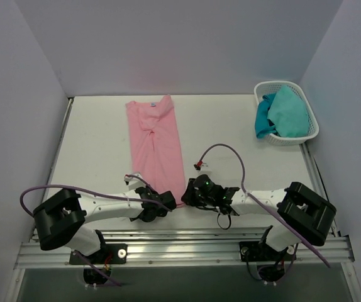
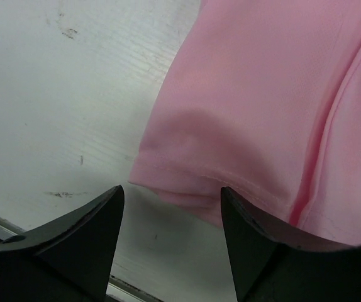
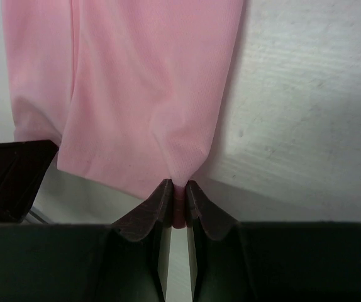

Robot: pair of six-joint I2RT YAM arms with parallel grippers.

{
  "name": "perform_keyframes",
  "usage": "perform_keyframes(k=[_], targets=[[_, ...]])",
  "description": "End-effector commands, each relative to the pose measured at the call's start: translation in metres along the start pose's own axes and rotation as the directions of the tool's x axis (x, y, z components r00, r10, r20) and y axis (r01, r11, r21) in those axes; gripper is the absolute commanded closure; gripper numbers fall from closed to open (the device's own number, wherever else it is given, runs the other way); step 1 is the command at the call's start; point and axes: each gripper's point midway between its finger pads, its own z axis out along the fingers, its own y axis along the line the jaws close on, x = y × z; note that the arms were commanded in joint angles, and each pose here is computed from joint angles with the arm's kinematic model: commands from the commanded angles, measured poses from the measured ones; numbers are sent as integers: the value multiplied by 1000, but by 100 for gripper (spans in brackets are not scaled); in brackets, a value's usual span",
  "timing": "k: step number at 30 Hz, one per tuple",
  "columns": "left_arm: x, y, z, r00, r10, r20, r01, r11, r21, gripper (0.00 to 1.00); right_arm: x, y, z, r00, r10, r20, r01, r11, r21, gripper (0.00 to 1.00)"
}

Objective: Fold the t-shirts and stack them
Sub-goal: Rotate the tshirt 90 degrees

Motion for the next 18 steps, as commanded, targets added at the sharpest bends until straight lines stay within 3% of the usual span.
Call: perform_keyframes(k=[1,10,14,18], targets=[[-36,16,-6,983,-90,159,99,994,-48,28,-21,-13,-6,999,-5,41,4,1000,26,89],[-59,23,-22,967,-184,174,166,980,113,28,-17,-28,3,1000,-1,0,1,999,33,92],[-45,17,-11,966,-220,134,199,967,157,33,-17,-27,6,1000,-3,-7,3,1000,24,93],[-24,12,7,977,-179,114,169,981,94,39,-14,-28,7,1000,-9,-22,9,1000,27,94]])
